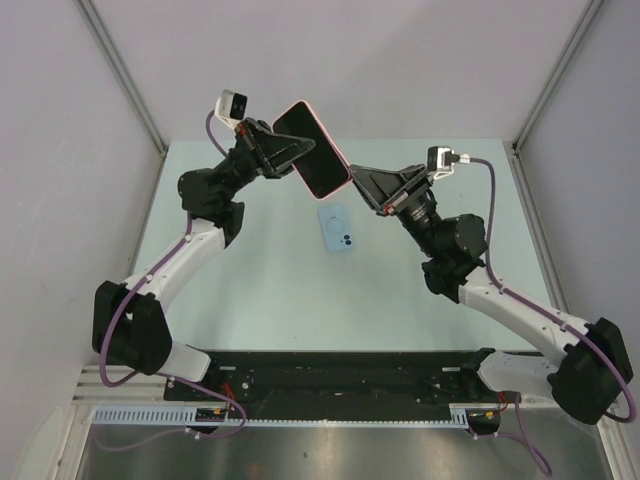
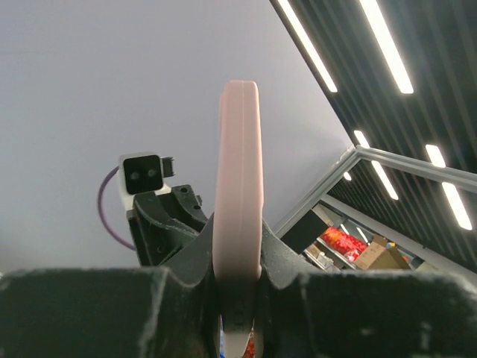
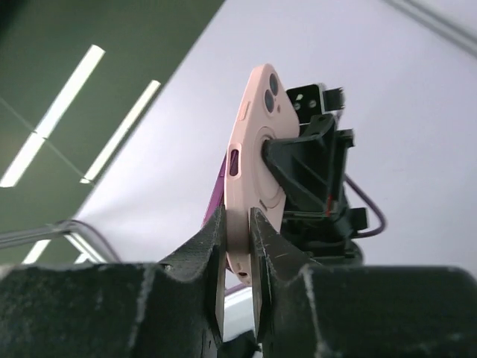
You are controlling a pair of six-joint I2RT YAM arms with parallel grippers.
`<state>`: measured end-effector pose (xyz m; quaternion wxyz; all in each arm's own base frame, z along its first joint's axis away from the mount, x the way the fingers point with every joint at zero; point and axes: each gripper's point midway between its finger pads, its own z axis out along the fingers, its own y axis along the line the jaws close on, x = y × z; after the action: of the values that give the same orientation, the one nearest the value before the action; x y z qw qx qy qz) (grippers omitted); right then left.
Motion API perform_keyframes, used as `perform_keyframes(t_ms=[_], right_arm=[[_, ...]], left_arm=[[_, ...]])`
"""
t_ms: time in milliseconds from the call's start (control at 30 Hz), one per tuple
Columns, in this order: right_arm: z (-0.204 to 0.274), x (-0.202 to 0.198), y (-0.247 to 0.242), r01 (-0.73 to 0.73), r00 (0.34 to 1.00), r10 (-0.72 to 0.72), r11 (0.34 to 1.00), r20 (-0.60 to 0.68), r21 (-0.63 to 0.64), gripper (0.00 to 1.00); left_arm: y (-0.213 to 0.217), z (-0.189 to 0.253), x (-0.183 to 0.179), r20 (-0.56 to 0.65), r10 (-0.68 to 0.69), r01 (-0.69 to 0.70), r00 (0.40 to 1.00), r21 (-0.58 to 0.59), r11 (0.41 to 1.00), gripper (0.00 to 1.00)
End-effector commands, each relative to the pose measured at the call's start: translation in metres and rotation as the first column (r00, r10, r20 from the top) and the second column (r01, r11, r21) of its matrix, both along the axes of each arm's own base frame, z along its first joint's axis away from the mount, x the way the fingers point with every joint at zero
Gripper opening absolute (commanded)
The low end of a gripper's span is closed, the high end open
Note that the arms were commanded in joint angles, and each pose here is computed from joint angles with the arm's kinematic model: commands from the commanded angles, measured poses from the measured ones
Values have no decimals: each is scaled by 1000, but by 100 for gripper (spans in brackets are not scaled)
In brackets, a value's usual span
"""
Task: Take the phone out of the phone case
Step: Remove the phone case from the phone.
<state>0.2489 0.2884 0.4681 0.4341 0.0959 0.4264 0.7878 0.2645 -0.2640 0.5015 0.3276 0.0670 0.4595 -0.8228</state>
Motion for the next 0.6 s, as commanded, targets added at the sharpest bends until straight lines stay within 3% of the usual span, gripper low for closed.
perform_keyframes(t_ms=[0,133,267,567], right_arm=[[-135,54,25,93,959,-223,829,-175,-551,0],[-159,56,32,45,958,-221,747,-183,-664,2],[-166,55,38,19,962,-205,712,-181,-702,6],[-148,34,73,-113,993,46,694,-112,-711,29]], left_arm=[[27,67,-90,274,-83,134,958,-174,976,0],[19,59,-85,246,-100,143,964,-164,976,0],[15,52,-81,230,-103,139,968,-148,979,0],[4,37,-70,192,-100,117,976,-79,990,0]])
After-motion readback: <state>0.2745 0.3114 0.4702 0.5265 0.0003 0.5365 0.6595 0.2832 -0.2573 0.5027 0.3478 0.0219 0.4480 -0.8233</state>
